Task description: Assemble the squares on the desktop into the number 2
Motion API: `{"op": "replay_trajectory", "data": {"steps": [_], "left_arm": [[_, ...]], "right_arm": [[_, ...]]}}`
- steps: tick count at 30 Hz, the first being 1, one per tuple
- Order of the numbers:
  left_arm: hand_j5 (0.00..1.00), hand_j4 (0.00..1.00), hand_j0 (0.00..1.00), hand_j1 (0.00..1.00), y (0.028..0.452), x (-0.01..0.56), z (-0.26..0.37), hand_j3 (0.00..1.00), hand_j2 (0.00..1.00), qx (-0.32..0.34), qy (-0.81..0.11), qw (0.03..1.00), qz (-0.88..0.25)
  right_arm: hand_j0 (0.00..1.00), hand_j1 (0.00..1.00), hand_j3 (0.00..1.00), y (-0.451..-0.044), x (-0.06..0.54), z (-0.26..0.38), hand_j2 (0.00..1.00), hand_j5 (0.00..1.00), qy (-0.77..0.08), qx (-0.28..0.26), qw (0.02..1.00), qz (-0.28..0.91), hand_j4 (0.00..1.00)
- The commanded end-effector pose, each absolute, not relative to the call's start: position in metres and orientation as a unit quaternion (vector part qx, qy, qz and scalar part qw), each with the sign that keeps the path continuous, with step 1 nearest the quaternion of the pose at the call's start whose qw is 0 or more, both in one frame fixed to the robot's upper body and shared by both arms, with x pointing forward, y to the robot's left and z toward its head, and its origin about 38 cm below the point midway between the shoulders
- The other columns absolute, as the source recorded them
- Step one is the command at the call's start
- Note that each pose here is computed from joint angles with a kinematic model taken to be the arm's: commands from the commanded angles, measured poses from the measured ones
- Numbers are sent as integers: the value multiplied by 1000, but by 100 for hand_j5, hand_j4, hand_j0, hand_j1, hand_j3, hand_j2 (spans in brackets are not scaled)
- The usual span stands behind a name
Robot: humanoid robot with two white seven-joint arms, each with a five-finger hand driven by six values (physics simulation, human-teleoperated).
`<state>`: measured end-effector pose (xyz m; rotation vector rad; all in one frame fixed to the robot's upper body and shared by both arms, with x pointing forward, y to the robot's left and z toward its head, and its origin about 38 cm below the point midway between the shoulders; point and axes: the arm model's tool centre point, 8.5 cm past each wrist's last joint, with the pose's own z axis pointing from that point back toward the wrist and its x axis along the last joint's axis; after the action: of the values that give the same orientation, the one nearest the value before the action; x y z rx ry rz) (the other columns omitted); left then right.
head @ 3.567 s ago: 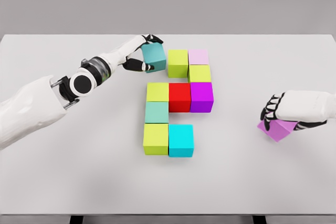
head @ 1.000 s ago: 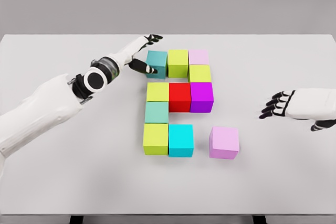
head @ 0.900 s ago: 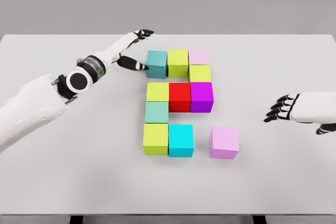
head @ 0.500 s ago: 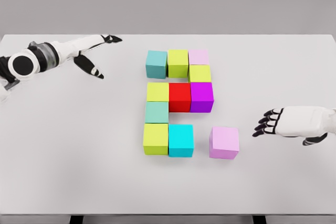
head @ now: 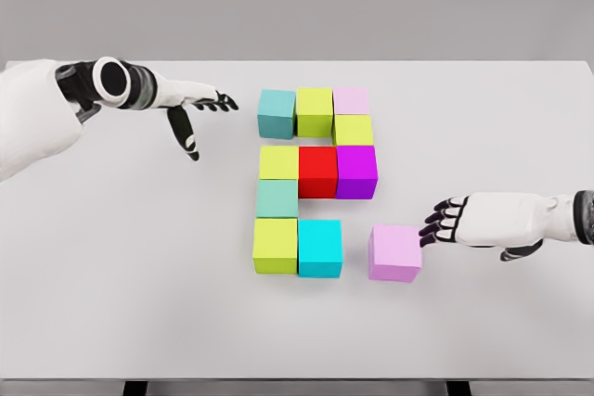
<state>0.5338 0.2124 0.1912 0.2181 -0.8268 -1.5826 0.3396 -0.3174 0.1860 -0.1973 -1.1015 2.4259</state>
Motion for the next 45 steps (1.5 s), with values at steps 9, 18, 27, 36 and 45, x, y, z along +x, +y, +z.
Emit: {"op": "replay_trajectory", "data": {"steps": [9,18,27,36,45], "left_arm": [[100,100,100,100,198,533,190,100,100,89,-364,613,-696],[100,100,100,100,185,531,187,100,100,80,-366,606,-702],[100,100,100,100,178,530,186,100,100,75,-368,601,-705],[100,100,100,100,181,530,186,100,100,75,-368,605,-703],[100,100,100,100,208,530,196,100,100,64,-391,597,-698]], "right_arm": [[100,100,100,-303,346,190,100,100,-423,-71,222,876,100],[100,100,100,-334,333,184,100,100,-369,-68,243,895,100],[100,100,100,-318,330,174,100,100,-383,-48,236,892,100],[100,100,100,-302,336,175,100,100,-399,-43,222,889,100],[100,100,100,-289,337,173,100,100,-416,-35,214,883,100]]}}
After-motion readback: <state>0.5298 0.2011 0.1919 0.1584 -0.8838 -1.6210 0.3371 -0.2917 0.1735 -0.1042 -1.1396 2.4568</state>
